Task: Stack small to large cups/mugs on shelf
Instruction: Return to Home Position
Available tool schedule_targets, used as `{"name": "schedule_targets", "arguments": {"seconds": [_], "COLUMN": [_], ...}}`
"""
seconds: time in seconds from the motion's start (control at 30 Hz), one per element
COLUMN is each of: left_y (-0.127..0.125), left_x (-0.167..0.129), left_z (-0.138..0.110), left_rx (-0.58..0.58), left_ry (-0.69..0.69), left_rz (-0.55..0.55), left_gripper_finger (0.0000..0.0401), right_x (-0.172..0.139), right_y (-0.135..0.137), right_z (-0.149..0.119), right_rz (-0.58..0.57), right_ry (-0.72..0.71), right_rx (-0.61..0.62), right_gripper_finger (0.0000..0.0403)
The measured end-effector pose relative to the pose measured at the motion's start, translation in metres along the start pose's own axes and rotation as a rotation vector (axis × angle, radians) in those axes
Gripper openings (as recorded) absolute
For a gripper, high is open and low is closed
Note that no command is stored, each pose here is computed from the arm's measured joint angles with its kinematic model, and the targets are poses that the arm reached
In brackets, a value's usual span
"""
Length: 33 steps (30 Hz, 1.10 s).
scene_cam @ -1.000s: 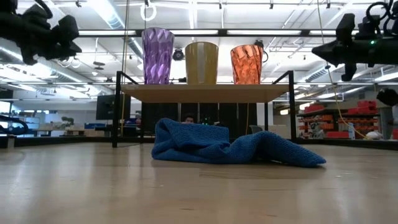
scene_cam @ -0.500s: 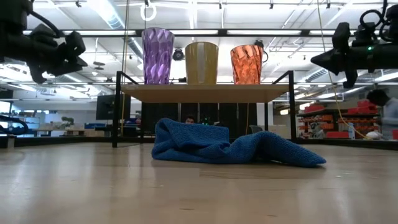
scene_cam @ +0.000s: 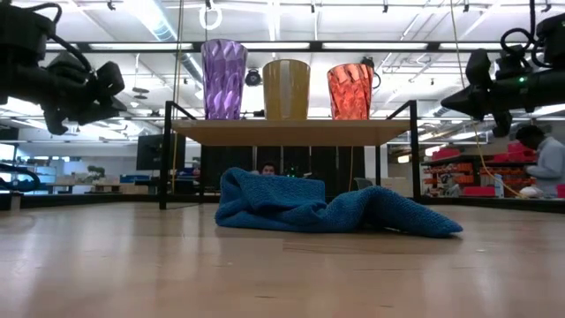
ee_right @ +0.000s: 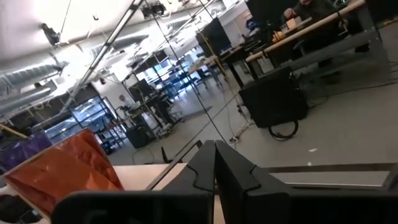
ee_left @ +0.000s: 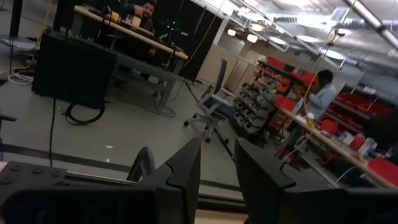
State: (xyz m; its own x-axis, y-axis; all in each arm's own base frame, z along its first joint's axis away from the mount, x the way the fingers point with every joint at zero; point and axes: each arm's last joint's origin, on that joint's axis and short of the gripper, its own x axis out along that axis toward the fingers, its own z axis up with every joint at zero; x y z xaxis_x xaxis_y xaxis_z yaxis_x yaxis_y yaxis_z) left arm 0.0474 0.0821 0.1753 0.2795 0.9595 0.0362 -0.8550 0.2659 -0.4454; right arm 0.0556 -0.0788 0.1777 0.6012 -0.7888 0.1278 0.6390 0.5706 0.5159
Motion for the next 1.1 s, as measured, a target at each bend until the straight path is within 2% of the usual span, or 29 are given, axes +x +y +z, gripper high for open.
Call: {"name": "schedule_targets", "arguments": {"seconds": [0.2, 0.4, 0.7, 1.1], "left_y": [0.0001, 0.0007, 0.0011, 0.0001], "left_x": [0.0005, 0.0005, 0.0005, 0.0006], "left_z": [-0.0006, -0.0018, -0.0024, -0.0005], "left_rx": [0.012, 0.047, 0.225, 0.217], "left_ry": [-0.019, -0.005, 0.002, -0.026], "left_rz": [-0.007, 0.001, 0.004, -0.004], "left_gripper_finger": [0.0107, 0.0107, 0.0107, 0.0107], "right_x": [0.0000, -0.0003, 0.0016, 0.0016], "right_y": [-0.0005, -0.0050, -0.0063, -0.0061], "right_z": [-0.0009, -0.0083, -0.0101, -0.0099], "right_rz": [-0.005, -0.049, -0.050, -0.051], "right_ry": [0.010, 0.088, 0.118, 0.116], "right_rx": [-0.010, -0.063, -0.290, -0.262], "right_gripper_finger": [0.0016, 0.0016, 0.0016, 0.0016]}}
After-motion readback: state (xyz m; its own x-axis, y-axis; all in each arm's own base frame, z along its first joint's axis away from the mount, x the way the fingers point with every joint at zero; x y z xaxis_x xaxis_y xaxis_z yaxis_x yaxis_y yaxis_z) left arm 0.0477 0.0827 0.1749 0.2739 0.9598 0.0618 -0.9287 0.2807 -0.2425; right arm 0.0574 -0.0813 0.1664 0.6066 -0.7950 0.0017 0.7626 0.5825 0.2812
